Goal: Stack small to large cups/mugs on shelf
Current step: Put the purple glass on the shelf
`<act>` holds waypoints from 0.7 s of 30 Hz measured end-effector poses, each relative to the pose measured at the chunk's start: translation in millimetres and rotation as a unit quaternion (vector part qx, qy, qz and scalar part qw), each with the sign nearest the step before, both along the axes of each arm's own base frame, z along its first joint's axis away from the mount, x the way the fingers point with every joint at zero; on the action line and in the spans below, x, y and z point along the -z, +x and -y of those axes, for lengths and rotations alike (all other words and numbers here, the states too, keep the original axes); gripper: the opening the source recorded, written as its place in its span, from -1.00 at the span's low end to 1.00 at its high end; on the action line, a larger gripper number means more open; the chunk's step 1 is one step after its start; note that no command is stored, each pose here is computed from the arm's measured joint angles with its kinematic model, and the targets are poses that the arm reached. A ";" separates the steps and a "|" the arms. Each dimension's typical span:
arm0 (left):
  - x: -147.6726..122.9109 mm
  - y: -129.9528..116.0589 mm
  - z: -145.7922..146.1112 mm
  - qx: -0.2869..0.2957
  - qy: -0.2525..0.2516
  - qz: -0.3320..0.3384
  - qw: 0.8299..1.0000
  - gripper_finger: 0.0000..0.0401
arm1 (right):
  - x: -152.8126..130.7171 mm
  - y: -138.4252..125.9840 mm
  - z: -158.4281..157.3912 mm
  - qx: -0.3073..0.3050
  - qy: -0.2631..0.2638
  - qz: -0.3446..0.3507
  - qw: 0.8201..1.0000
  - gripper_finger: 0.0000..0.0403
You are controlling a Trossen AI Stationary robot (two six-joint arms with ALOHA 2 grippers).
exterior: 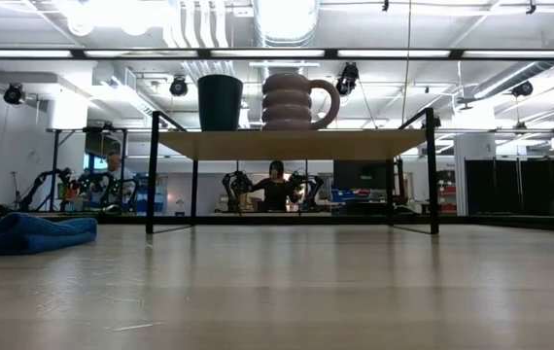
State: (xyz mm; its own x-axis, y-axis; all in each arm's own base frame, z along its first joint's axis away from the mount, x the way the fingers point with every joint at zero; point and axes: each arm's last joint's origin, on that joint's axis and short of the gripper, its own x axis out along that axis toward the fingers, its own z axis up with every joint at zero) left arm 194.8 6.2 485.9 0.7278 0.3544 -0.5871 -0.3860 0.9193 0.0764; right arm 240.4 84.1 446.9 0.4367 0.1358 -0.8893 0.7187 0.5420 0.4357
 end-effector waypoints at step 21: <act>0.6 0.4 0.0 0.008 0.009 -0.006 1.000 -0.58 | 104.4 -42.6 -123.5 0.193 0.178 -0.301 0.917 -0.63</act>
State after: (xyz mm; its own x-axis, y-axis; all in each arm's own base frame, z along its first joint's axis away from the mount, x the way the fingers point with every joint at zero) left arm 195.2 6.2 485.2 0.7263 0.3541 -0.5891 -0.3709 0.9235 0.0978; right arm 197.9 207.5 342.6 -0.0420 0.4022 -0.9146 0.9953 0.0970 -0.0030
